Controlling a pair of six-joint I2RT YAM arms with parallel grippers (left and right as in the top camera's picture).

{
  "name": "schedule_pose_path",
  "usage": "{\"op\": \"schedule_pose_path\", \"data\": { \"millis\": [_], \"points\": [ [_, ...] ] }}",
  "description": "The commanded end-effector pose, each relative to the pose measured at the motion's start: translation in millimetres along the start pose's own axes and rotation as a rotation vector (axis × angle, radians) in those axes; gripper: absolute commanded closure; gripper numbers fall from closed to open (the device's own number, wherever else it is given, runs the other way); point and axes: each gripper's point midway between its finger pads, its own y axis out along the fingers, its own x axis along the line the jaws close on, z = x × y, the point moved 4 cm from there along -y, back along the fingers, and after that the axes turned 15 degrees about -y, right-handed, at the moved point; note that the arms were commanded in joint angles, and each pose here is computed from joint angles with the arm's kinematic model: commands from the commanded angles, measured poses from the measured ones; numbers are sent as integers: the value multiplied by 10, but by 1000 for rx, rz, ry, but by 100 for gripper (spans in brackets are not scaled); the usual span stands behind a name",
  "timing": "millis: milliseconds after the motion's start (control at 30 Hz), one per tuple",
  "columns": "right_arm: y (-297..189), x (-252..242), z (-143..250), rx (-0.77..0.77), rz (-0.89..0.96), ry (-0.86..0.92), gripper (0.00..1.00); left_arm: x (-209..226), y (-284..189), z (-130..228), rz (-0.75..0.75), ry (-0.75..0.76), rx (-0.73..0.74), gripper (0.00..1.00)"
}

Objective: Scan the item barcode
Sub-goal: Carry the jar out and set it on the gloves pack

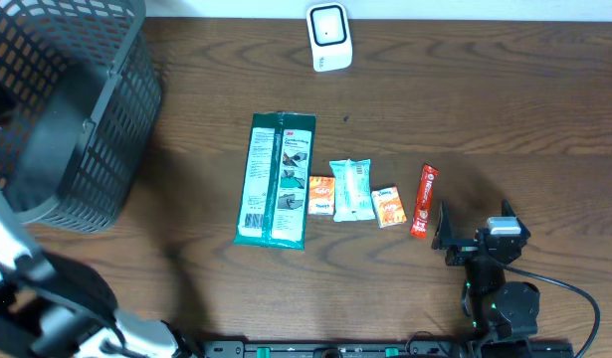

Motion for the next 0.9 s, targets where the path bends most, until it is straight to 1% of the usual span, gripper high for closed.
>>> {"op": "schedule_pose_path", "data": {
  "millis": [0, 100, 167, 233, 367, 533, 667, 700, 833, 867],
  "points": [
    [-2, -11, 2, 0, 5, -4, 1, -260, -575, -174, 72, -28, -127, 40],
    [-2, -11, 2, 0, 5, -4, 1, -541, -1043, -123, 160, -24, -176, 40],
    [-2, -11, 2, 0, 5, -4, 1, -776, -1336, 57, 245, -10, -147, 40],
    [-2, -11, 2, 0, 5, -4, 1, -985, -1592, 360, 304, -1, -69, 40],
    [-2, -11, 2, 0, 5, -4, 1, -1284, -1827, 1011, 353, 92, 138, 40],
    [-2, -11, 2, 0, 5, -4, 1, -1530, -1802, 1900, 332, 307, 395, 40],
    [-2, -11, 2, 0, 5, -4, 1, -1628, -1656, 2645, 296, 428, 562, 40],
    [-2, -11, 2, 0, 5, -4, 1, -1665, -1558, 3006, 282, 472, 619, 40],
    [-2, -11, 2, 0, 5, -4, 1, -1717, -1352, 3656, 269, 540, 685, 40],
    [-2, -11, 2, 0, 5, -4, 1, -1717, -1302, 3766, 258, 552, 689, 40]
  ]
}}
